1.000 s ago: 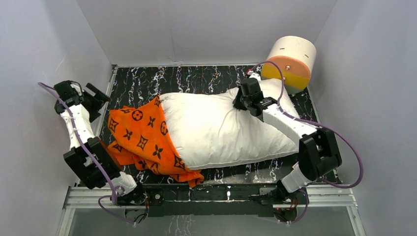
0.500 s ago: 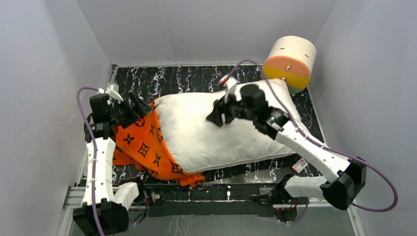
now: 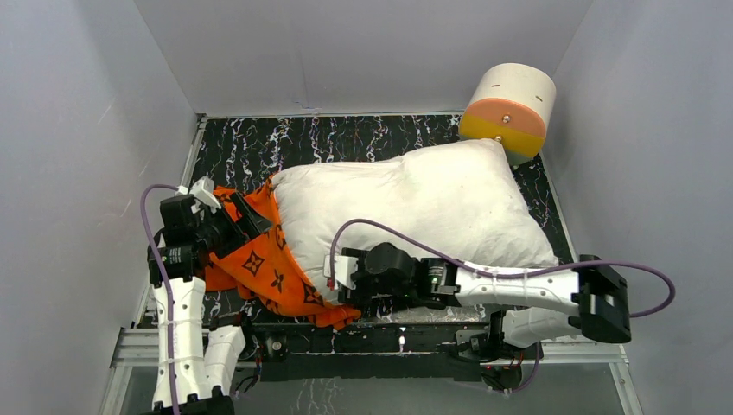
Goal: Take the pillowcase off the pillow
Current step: Remove the pillow from the pillowcase.
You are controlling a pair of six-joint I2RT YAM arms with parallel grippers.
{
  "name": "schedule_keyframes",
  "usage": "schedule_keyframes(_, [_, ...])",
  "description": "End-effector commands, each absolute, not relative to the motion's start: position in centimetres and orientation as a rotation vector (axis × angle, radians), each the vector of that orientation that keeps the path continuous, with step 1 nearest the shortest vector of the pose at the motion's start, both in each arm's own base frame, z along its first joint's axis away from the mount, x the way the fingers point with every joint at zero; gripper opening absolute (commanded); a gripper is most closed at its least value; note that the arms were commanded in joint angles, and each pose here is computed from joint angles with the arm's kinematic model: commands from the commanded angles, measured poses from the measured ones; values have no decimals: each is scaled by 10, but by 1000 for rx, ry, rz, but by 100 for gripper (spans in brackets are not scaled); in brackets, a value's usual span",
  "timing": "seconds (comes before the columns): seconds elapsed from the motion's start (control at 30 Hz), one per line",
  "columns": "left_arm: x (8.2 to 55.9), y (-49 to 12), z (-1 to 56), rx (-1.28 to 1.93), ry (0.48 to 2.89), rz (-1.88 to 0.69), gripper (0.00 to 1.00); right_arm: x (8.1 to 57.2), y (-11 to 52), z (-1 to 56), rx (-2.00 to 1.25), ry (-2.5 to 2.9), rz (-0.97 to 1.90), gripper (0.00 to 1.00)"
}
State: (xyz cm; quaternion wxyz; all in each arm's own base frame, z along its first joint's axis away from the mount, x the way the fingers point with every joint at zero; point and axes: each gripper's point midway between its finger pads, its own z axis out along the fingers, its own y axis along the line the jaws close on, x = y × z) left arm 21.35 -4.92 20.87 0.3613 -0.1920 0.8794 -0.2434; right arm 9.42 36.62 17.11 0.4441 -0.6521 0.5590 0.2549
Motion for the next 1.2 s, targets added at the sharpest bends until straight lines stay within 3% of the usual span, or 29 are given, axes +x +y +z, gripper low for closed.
schedule_keyframes(0.0, [192, -62, 191, -478, 2338, -690, 93, 190, 331, 157, -1364, 1502, -37, 53])
schedule_keyframes(0.13, [192, -71, 191, -427, 2333, -756, 93, 216, 327, 160, -1205, 1554, -144, 13])
schedule_keyframes(0.2, [193, -78, 194, -389, 2318, -810, 93, 220, 335, 168, -1130, 1586, -89, 4])
schedule_keyframes(0.43, [201, -102, 208, -354, 2239, -1042, 92, 220, 360, 178, -1005, 1654, 86, 4])
schedule_keyframes(0.5, [207, -99, 217, -387, 2221, -1024, 88, 227, 360, 174, -955, 1721, 99, 4])
schedule_keyframes(0.93, [234, -94, 197, -395, 2347, -772, 92, 228, 378, 173, -876, 1837, 254, 4])
schedule_keyframes(1.17, [240, -117, 180, -341, 2393, -629, 85, 234, 373, 177, -814, 1851, 213, 4])
